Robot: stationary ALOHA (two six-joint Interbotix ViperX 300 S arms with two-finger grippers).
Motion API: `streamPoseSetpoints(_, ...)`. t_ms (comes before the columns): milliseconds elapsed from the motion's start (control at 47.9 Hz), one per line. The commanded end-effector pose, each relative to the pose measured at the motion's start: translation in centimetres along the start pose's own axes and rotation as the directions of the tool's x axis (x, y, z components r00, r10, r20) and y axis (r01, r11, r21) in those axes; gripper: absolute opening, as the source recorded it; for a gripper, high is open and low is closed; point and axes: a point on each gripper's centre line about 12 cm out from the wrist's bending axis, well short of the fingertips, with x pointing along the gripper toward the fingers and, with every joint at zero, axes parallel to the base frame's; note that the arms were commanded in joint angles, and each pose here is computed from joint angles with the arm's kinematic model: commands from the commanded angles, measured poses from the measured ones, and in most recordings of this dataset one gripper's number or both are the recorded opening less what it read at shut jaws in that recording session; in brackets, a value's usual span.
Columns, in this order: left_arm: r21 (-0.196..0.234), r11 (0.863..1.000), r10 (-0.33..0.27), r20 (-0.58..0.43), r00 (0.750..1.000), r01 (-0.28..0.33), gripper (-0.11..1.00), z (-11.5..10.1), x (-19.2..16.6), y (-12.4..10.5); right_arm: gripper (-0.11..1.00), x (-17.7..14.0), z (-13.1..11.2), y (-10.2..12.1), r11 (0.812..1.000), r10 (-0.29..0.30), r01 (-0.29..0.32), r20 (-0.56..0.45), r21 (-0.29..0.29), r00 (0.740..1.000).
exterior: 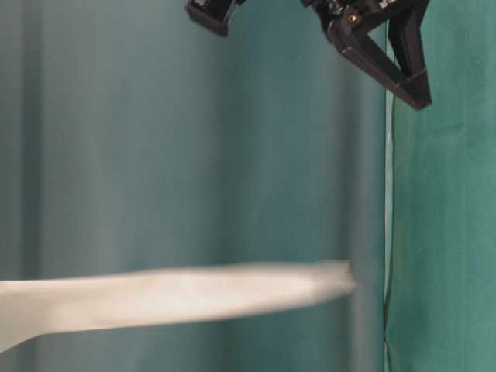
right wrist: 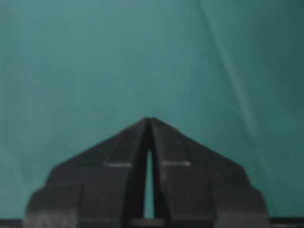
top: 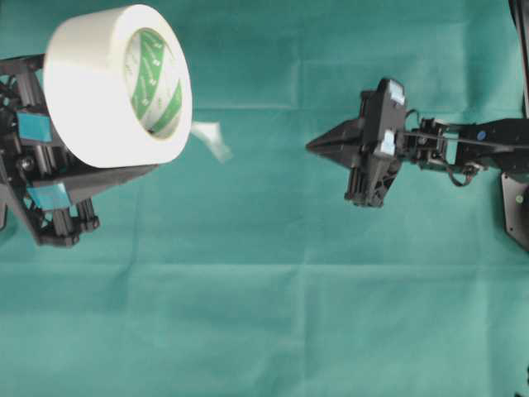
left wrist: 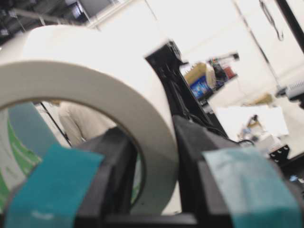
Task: Peel off the duct tape with your right arm.
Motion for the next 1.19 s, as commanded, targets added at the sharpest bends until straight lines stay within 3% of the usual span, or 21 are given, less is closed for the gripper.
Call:
streamPoseSetpoints(0,-0.004,1.000,-0.001,0.007,1.000,0.001,0.20,0.3,0.2,0.1,-0.09,0.1,1.2,0.7,1.000,0.024,-0.023,0.031,-0.018,0.999)
streamPoseSetpoints(334,-0.012,0.999,-0.049,-0.057,0.997,0.048,0.20,-0.7,0.1,-0.6,-0.09,-0.8,1.1,0.7,1.000,0.023,-0.023,0.017,-0.021,1.000)
streamPoseSetpoints(711,-0.027,0.998,-0.067,-0.097,0.993,0.065,0.20,-1.7,-0.4,-1.1,-0.09,-5.2,4.1,0.5,1.000,0.028,-0.026,0.114,-0.018,0.993)
streamPoseSetpoints(836,-0.050,0.996,-0.084,-0.143,0.986,0.078,0.20,-2.5,-0.4,-1.3,-0.09,-6.5,4.4,0.4,1.000,0.028,-0.026,0.146,-0.017,0.989)
streamPoseSetpoints(982,-0.102,0.989,-0.132,-0.250,0.959,0.109,0.20,-4.7,0.6,-1.9,-0.09,-7.7,4.8,0.4,0.999,0.033,-0.031,0.180,-0.017,0.983)
streamPoseSetpoints(1170,-0.159,0.972,-0.223,-0.405,0.887,0.172,0.20,-7.4,2.6,-2.8,-0.09,-8.9,5.3,0.4,0.999,0.037,-0.035,0.219,-0.017,0.975)
